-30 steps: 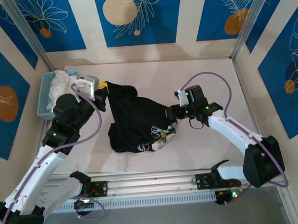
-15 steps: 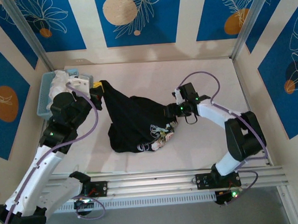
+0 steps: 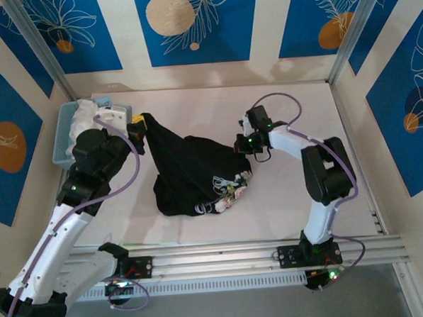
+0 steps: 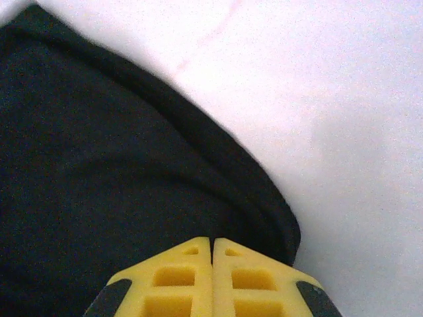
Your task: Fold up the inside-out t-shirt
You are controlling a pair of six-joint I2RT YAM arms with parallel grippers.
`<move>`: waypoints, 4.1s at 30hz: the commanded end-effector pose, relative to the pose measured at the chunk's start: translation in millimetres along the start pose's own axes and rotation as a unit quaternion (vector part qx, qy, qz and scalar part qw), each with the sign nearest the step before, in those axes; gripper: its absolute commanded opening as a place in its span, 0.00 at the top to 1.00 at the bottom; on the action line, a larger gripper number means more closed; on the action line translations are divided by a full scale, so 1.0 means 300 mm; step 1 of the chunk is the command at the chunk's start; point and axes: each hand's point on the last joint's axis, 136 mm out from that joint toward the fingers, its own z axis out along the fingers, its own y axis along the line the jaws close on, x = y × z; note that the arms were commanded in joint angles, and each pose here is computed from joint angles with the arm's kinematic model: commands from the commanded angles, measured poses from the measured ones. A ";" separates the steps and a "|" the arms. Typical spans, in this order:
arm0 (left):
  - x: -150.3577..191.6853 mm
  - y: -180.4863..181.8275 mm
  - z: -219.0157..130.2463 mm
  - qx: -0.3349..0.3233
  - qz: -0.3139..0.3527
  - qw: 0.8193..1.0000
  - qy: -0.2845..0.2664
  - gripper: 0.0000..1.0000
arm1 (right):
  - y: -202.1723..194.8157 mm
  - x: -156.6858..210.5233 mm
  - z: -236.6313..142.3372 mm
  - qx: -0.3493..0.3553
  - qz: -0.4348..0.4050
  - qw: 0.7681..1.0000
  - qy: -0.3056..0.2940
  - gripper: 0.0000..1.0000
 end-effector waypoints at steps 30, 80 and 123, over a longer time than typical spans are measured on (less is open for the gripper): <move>-0.305 0.300 -0.107 -0.152 0.047 0.986 -0.049 1.00 | 0.282 -0.016 -0.796 -0.153 -0.028 0.964 -0.216 0.96; -0.173 0.270 -0.124 -0.113 -0.001 0.993 -0.031 1.00 | 0.276 -0.001 -1.009 -0.066 -0.117 0.949 -0.285 1.00; 0.116 0.381 -0.014 -0.161 0.068 0.979 0.106 1.00 | -0.111 0.121 -0.213 0.044 0.015 0.999 0.017 0.58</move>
